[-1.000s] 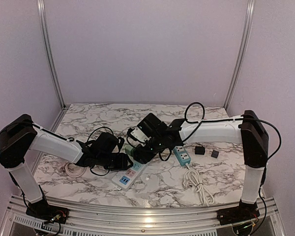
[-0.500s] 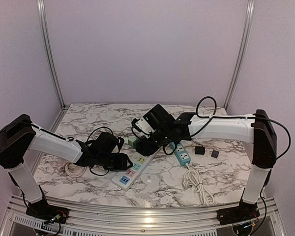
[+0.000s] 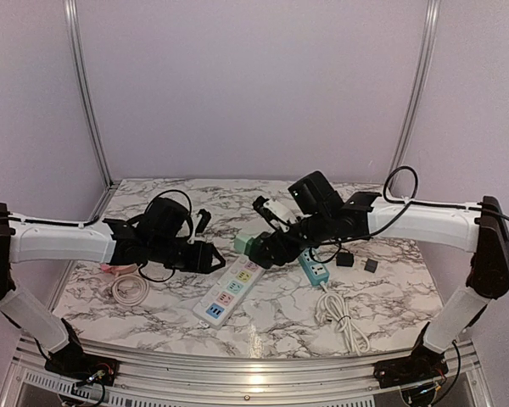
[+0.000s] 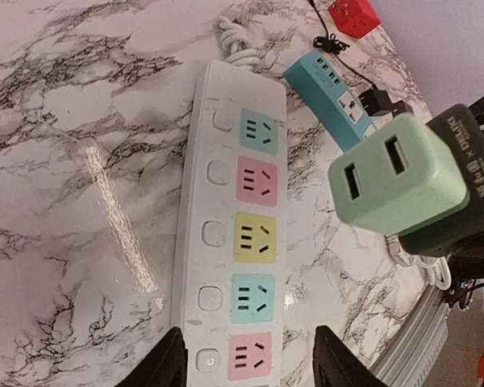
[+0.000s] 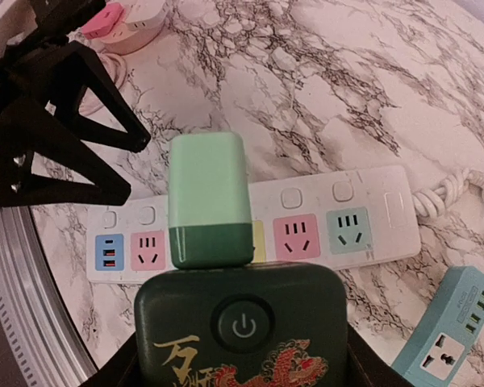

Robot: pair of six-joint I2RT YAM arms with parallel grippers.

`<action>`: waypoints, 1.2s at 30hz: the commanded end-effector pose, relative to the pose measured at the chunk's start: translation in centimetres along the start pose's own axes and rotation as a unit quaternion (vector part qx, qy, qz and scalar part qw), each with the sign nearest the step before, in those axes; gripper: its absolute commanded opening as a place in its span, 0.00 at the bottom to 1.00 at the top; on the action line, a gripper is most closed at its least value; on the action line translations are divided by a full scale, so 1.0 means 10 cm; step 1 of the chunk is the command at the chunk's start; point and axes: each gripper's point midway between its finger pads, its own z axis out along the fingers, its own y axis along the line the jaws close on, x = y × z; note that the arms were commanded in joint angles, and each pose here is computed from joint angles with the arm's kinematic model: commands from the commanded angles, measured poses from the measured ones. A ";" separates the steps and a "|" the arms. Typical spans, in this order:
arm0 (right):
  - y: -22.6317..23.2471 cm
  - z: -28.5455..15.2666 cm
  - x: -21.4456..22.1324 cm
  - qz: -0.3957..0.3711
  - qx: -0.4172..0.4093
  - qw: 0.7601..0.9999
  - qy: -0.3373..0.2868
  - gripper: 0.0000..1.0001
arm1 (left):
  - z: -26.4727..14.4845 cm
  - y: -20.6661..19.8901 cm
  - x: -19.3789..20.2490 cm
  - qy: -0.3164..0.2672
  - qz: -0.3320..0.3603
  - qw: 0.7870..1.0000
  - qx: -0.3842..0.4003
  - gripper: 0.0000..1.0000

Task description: Pull the plug off the socket

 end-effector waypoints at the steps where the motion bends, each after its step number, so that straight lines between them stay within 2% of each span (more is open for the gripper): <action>1: 0.19 -0.36 -0.30 -0.020 -0.075 0.994 -0.076 0.27 | -0.39 -0.14 -0.35 -0.031 0.044 0.996 0.069 0.55; 5: 0.26 -0.53 -0.31 -0.027 -0.105 0.989 -0.099 0.27 | -0.64 -0.35 -0.55 -0.043 0.081 0.986 0.141 0.56; 9: 0.42 -0.62 -0.31 -0.036 -0.146 0.982 -0.111 0.27 | -0.84 -0.67 -0.66 -0.045 0.116 0.967 0.223 0.60; 17: 0.66 -0.84 -0.37 -0.051 -0.208 0.968 -0.134 0.27 | -1.02 -1.00 -0.69 -0.020 0.152 0.935 0.319 0.63; 25: 0.83 -1.00 -0.36 -0.059 -0.259 0.954 -0.141 0.27 | -1.05 -1.07 -0.62 0.011 0.176 0.923 0.343 0.73; 36: 0.90 -1.02 -0.37 -0.056 -0.283 0.947 -0.141 0.27 | -1.12 -1.21 -0.60 0.015 0.175 0.904 0.390 0.72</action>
